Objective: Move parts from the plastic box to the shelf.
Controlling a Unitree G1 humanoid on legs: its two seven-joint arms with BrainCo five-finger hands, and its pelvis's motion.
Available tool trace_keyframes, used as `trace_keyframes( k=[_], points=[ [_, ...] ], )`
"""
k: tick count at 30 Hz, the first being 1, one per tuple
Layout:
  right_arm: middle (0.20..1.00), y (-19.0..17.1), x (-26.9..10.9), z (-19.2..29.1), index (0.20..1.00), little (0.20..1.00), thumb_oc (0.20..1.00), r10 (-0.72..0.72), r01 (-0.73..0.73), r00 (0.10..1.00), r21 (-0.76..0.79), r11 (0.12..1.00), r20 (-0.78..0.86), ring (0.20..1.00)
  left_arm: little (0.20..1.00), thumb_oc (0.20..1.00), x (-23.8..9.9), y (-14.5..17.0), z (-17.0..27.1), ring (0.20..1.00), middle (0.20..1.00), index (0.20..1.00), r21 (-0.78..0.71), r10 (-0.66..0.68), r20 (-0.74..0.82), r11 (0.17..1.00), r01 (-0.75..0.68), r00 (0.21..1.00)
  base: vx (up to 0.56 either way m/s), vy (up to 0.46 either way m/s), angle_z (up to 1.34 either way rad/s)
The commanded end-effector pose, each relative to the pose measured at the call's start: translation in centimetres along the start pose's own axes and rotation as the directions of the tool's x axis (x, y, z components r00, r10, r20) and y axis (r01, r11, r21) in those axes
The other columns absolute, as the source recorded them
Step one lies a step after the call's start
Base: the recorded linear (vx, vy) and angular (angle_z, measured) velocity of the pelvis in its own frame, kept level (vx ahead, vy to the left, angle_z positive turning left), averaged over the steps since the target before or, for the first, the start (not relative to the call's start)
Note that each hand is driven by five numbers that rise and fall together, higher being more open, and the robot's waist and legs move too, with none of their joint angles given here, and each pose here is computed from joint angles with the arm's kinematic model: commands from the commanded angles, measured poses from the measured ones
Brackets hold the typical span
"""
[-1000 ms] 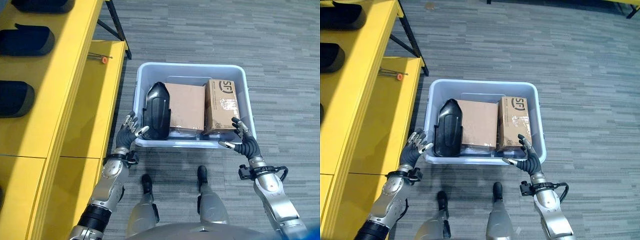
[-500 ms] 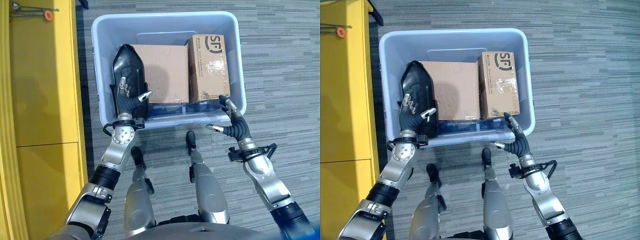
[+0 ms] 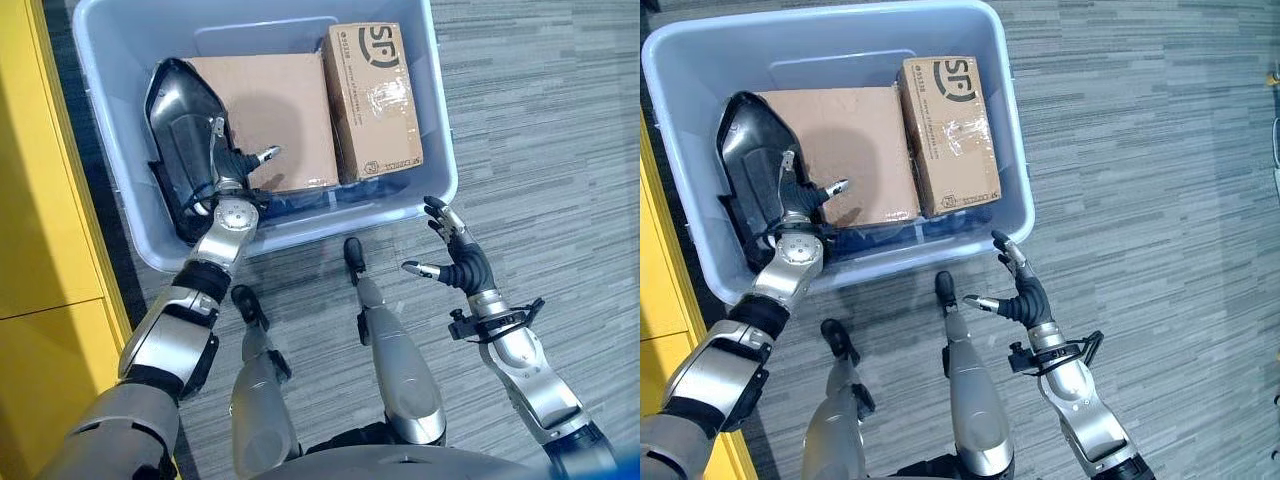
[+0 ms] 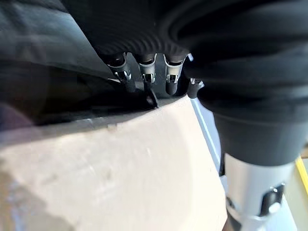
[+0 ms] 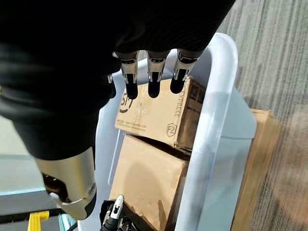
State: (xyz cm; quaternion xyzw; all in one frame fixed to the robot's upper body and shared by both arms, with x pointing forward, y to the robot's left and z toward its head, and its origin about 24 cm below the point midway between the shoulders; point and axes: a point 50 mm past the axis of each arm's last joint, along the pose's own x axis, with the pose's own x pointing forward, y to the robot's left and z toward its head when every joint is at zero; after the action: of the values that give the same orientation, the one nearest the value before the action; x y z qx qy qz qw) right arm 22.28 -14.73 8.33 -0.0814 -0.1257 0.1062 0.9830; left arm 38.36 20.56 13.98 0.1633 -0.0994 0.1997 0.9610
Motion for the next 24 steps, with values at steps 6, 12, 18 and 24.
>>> trace_keyframes(
  k=[6,12,18,24],
  points=[
    [1.000,-1.1,-0.2,1.0,1.000,1.000,1.000,-0.028,0.027,0.997,0.008,1.000,0.067,1.000,1.000,1.000,-1.6,-2.1,-0.5,1.000,1.000,1.000,-0.022,-0.099,0.012,0.995,0.099,0.995,0.02,-0.002,-0.08],
    [1.000,-1.4,-0.5,0.8,1.000,1.000,1.000,-0.041,0.041,0.998,-0.003,0.999,0.054,1.000,1.000,1.000,-2.6,-3.9,0.5,1.000,1.000,1.000,-0.064,-0.153,0.057,0.986,0.157,0.987,0.00,0.000,0.00],
    [1.000,-1.5,-0.5,0.7,1.000,1.000,1.000,-0.050,0.051,0.997,-0.009,0.999,0.050,1.000,1.000,1.000,-3.8,-4.7,0.9,1.000,1.000,1.000,-0.124,-0.178,0.088,0.974,0.188,0.980,-0.01,-0.007,0.00],
    [1.000,-2.0,-0.2,0.8,1.000,1.000,1.000,-0.090,0.092,0.994,-0.025,0.995,0.065,1.000,1.000,1.000,-4.8,-2.8,3.1,1.000,1.000,1.000,-0.232,-0.101,0.216,0.961,0.151,0.971,-0.03,-0.014,0.00]
  ],
)
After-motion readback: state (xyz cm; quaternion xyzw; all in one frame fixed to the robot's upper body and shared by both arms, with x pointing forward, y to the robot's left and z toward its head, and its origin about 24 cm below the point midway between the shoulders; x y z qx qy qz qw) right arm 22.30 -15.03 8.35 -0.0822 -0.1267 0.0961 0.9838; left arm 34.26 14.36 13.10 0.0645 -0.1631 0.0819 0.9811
